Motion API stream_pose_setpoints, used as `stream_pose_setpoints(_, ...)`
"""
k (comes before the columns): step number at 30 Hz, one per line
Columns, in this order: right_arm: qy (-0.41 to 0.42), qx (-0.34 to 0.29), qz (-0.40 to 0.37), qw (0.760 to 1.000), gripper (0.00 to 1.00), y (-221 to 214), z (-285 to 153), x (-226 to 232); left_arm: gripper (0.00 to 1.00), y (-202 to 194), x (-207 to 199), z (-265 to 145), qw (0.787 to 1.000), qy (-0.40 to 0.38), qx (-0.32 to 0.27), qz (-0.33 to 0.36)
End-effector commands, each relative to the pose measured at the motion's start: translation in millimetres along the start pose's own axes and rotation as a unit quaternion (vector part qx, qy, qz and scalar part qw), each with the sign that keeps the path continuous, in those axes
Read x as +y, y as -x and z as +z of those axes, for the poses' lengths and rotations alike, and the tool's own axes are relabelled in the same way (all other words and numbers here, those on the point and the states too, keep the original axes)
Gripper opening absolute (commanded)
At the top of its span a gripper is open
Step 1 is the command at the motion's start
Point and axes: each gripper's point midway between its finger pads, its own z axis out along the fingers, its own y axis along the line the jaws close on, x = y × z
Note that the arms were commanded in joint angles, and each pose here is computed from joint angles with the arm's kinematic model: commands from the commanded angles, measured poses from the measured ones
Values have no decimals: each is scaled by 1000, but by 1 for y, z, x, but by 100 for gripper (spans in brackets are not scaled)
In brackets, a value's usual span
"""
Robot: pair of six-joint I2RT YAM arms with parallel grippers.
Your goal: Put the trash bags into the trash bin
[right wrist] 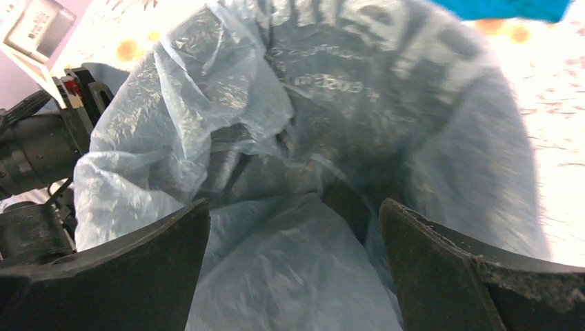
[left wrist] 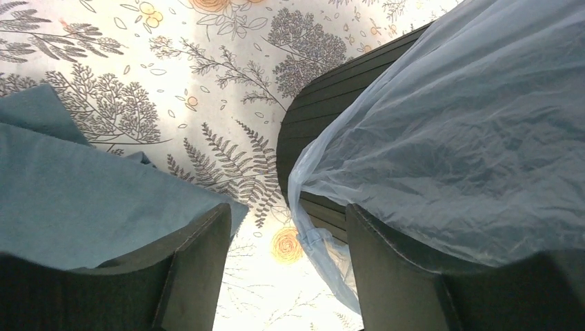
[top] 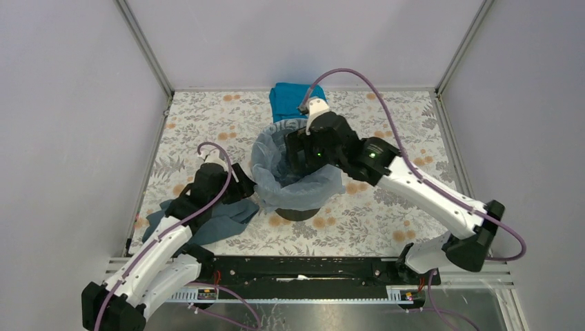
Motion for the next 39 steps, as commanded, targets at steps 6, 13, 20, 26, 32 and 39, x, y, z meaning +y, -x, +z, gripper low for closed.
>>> stream_pose_setpoints(6, 54, 69, 36, 996, 98, -34, 90, 47, 79, 44, -16, -44, 997, 1, -70, 20)
stream_pose_setpoints(13, 13, 58, 27, 998, 100, -18, 80, 34, 87, 82, -34, -89, 989, -18, -145, 19)
stream_pose_setpoints(20, -22, 28, 9, 999, 100, 2, -11, -1, 92, 117, -54, -120, 975, -48, -213, 34)
stream_pose_setpoints(26, -80, 1, 14, 997, 100, -17, -87, -51, 93, 136, -61, -138, 968, -46, -244, 40)
stream_pose_setpoints(32, -54, 32, 1, 998, 100, -86, -108, -69, 98, 152, -67, -148, 962, -39, -266, 43)
stream_pose_setpoints(39, 108, -4, -18, 994, 100, -146, -67, -30, 99, 171, -70, -156, 957, -13, -281, 68)
